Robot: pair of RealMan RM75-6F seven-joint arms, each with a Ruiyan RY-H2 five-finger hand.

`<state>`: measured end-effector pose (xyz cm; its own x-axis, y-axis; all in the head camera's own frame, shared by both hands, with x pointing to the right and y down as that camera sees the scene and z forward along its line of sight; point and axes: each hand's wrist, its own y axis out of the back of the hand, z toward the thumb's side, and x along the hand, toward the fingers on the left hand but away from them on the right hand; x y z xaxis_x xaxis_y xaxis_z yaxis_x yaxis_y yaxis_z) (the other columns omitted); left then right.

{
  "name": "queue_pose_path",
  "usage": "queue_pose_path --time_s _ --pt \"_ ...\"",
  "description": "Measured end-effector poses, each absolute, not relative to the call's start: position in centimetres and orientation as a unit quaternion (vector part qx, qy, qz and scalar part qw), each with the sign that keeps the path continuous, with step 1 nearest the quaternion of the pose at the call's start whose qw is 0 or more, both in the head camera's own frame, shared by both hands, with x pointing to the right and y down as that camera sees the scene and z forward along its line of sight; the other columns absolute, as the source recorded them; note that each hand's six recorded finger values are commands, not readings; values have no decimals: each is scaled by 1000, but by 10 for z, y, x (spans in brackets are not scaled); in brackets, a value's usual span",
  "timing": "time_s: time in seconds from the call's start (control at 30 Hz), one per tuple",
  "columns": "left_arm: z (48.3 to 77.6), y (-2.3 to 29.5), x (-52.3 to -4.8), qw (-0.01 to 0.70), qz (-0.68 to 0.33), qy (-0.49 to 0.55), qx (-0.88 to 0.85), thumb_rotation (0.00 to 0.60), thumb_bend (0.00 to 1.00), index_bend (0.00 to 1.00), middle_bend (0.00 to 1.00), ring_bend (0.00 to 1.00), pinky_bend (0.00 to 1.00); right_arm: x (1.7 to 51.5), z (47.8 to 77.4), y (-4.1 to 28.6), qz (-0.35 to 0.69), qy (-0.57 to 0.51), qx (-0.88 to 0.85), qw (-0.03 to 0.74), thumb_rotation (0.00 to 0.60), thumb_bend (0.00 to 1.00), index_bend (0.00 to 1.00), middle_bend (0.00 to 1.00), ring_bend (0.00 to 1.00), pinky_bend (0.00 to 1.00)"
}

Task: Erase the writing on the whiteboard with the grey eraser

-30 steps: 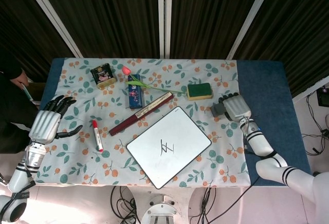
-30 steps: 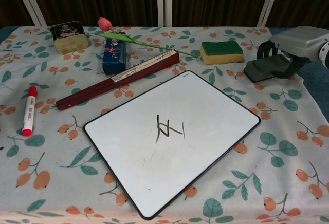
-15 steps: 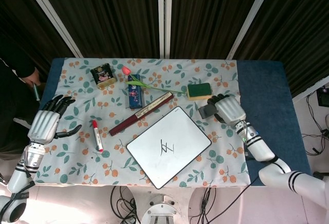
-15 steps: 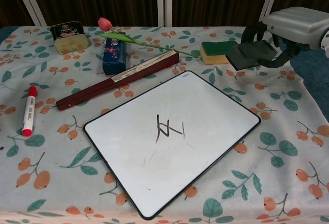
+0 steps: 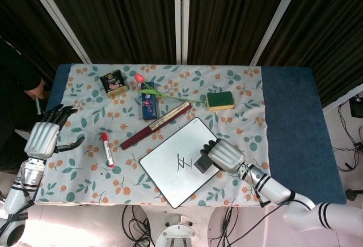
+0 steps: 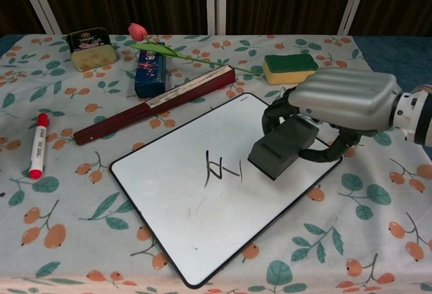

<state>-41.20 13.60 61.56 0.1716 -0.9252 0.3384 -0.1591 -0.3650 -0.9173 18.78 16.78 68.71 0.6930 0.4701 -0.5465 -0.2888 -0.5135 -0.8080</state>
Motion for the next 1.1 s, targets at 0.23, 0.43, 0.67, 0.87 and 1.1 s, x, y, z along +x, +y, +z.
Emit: queue_pose_path --time_s 0.23,0.43,0.67,0.87,1.1 --pt "617 136 -418 382 -500 412 -659 132 158 162 133 82 182 152 692 192 354 -16 -780 516 600 350 708 615 482 506" --pt "615 135 -420 384 -500 413 -657 129 158 161 133 82 182 130 695 201 334 1 -770 544 600 350 708 616 483 506" --pt "614 135 -422 384 -501 416 -655 131 158 161 133 83 182 109 701 197 335 2 -762 554 600 350 707 615 479 497" --pt "611 134 -426 386 -501 421 -650 131 158 161 133 82 182 88 713 189 343 -4 -762 550 600 350 707 615 479 496" --pt "608 134 -430 388 -503 420 -648 130 158 161 133 82 181 68 731 164 369 -27 -753 544 600 350 706 613 479 491"
